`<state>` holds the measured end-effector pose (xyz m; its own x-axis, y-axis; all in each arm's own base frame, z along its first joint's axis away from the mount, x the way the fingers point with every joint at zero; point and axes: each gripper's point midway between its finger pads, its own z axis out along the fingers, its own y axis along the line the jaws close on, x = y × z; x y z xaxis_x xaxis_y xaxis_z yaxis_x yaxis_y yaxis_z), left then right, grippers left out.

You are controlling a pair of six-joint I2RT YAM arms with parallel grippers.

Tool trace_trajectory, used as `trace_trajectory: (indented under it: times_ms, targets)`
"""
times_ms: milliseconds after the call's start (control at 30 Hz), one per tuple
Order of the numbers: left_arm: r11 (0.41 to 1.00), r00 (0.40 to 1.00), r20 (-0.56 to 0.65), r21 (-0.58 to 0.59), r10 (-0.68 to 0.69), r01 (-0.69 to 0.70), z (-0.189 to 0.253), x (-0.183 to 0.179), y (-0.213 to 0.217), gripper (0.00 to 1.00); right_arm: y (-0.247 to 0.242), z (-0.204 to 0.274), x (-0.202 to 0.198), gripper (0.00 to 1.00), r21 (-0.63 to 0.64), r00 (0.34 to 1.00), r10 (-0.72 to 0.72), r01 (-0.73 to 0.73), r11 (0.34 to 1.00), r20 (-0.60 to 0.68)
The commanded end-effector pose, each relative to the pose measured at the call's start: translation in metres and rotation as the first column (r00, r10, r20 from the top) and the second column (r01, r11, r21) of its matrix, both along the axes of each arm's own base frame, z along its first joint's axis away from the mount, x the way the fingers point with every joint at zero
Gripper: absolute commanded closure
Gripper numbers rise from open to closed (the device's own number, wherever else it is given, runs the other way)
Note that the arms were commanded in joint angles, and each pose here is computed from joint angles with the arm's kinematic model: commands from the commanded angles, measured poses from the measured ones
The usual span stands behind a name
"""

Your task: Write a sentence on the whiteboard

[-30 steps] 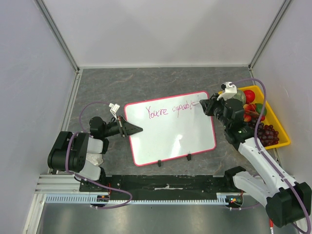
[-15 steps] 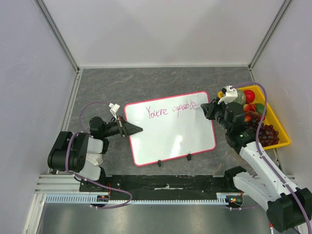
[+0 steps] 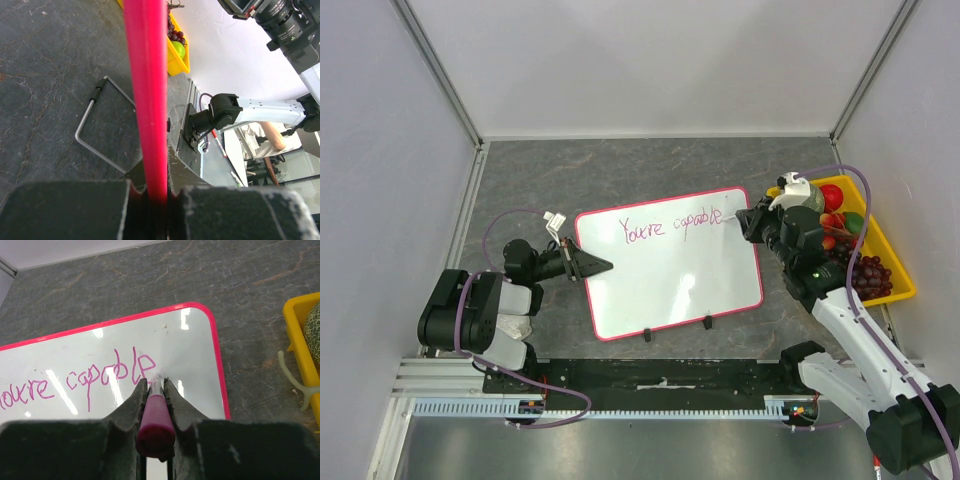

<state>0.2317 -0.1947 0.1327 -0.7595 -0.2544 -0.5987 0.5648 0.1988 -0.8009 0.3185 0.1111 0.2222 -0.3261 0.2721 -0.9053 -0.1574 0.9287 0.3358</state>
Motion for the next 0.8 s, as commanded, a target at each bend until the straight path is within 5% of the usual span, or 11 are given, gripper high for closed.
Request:
trace_trajectory:
  times_ms: [0,767]
  targets:
    - [1.000,0.997,0.071,0.028,-0.010,0.008,-0.007,-0.002,0.000,0.98,-0.011,0.021,0.006,1.00,-0.014,0.998,-0.052,0.053,0.999,0.034]
    - [1.000,0.997,0.074,0.028,-0.010,0.008,-0.006,-0.002,0.000,0.98,-0.018,-0.015,-0.001,1.00,-0.067,0.998,-0.061,0.058,0.996,-0.032]
